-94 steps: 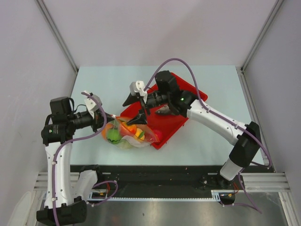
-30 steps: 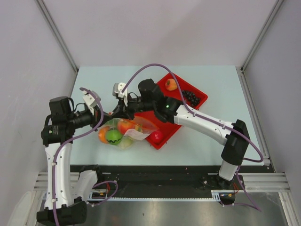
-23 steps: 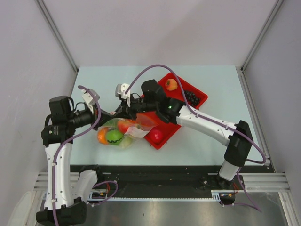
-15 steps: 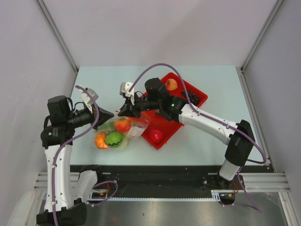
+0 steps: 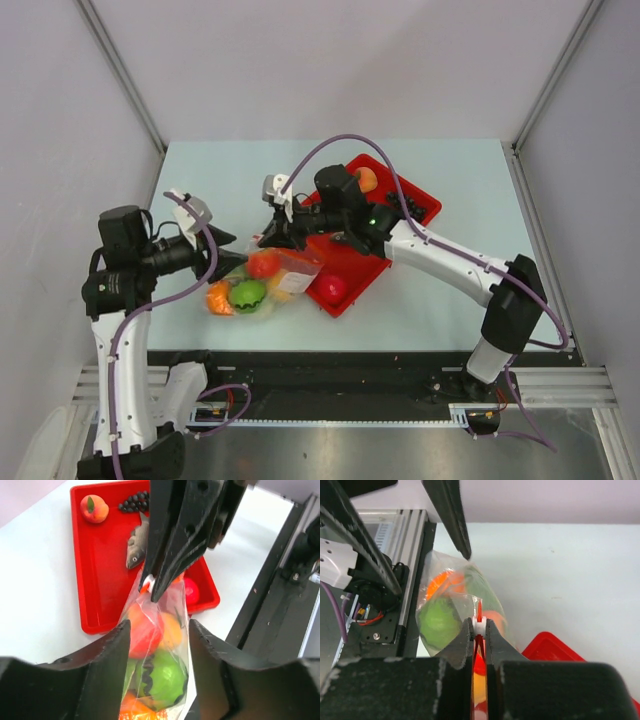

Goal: Place the food in the zip-top bag and seal the zipper
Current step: Zip the zipper food storage bag at the center of the board.

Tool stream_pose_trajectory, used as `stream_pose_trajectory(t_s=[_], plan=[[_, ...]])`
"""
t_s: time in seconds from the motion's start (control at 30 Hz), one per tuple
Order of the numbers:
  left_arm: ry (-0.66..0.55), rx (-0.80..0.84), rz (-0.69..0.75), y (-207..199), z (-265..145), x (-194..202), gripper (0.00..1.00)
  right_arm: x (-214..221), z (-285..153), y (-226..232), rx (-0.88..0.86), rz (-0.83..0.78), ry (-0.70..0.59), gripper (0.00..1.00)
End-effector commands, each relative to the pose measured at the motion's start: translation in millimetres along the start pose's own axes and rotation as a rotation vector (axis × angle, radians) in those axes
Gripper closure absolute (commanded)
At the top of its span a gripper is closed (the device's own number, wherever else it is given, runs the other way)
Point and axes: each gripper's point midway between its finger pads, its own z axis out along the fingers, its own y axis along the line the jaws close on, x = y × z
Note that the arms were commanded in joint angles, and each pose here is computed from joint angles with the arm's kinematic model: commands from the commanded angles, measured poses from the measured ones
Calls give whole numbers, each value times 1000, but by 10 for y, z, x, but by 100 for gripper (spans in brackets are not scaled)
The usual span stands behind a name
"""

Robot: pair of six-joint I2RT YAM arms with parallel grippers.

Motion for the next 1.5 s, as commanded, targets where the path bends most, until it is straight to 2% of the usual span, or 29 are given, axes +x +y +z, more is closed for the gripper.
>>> stream_pose_trajectory(t_s=[0.0, 0.1, 0.4, 0.47, 0.53, 0.67, 0.73, 0.83, 0.87, 1.03, 1.23, 1.47], plan=[[9, 49, 79, -98, -32, 0, 36, -576, -127, 176, -32, -88, -150, 100], [22, 34, 86, -31, -10, 53, 27, -731, -122, 273, -54, -121, -193, 100], [24, 93, 153, -24, 149, 115, 37, -796, -116, 404, -92, -139, -205, 100], [52, 113, 179, -33, 192, 201, 45, -796, -120, 404, -91, -140, -204, 100], [67, 139, 219, -50, 204, 253, 48, -802, -130, 413, -94, -143, -204, 100], [85, 159, 227, -57, 216, 297, 67, -802, -148, 437, -103, -149, -202, 100], [85, 166, 253, -63, 216, 298, 70, -789, -146, 442, -109, -147, -201, 100], [76, 166, 271, -63, 216, 275, 86, -790, -148, 475, -125, -149, -203, 100], [70, 159, 282, -47, 221, 254, 99, -798, -150, 475, -125, -156, -204, 100], [17, 103, 234, -40, 202, 108, 100, -551, -146, 469, -134, -141, -128, 100], [-37, 75, 212, -78, 144, -12, 100, -208, -267, 192, -75, -105, -45, 100], [-65, 68, 174, -71, 100, -94, 100, -23, -314, 111, -63, -93, -4, 100]])
